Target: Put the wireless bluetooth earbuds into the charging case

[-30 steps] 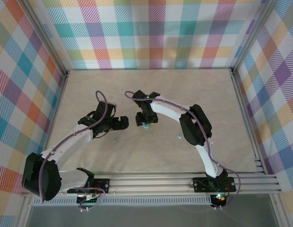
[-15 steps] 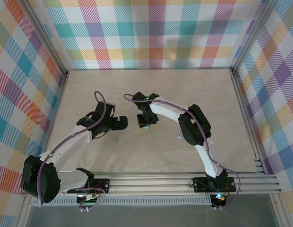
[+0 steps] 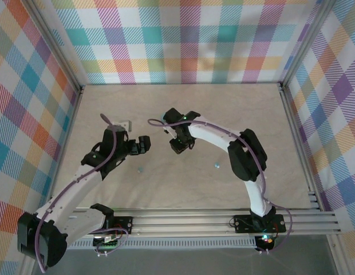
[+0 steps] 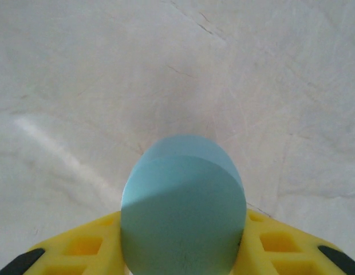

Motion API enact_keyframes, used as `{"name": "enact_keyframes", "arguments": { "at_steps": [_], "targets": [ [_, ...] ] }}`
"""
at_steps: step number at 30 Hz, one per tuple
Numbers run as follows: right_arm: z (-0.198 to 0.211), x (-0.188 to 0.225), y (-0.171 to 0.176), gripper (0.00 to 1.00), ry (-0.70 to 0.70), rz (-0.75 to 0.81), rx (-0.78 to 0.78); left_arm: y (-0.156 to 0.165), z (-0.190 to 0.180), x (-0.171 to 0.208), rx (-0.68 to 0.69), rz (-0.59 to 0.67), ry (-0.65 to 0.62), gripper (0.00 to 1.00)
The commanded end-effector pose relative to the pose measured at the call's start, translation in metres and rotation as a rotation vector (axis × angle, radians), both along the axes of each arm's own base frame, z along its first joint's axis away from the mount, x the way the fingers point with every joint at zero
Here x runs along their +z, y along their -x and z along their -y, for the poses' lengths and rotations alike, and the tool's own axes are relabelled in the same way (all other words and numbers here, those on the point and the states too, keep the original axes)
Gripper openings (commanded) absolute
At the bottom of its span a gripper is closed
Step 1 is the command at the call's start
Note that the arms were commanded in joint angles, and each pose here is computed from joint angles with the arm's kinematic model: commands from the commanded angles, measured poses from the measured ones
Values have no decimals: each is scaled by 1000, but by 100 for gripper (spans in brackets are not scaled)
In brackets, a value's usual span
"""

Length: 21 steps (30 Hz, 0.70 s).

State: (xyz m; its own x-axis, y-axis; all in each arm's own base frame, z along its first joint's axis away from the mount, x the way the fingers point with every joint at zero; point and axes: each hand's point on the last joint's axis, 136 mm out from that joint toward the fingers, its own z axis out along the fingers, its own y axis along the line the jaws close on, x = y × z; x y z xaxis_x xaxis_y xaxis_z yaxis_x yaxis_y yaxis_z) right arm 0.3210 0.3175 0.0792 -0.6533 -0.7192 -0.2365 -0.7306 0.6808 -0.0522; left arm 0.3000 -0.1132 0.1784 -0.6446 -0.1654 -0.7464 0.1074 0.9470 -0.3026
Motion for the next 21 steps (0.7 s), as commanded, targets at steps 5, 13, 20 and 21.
{"name": "enact_keyframes", "arguments": {
  "at_steps": [5,13,20,21],
  "targets": [
    [2,59,26,26,-97,16,280,22,23,58,-217,430,123,100],
    [9,92,59,24,-141,-19,493,69,63,77,-605,539,86,99],
    [12,125,90,24,-240,-15,641,93,101,83,-892,565,83,92],
    [12,130,94,23,-256,-7,659,95,103,85,-912,583,74,92]
  ]
}}
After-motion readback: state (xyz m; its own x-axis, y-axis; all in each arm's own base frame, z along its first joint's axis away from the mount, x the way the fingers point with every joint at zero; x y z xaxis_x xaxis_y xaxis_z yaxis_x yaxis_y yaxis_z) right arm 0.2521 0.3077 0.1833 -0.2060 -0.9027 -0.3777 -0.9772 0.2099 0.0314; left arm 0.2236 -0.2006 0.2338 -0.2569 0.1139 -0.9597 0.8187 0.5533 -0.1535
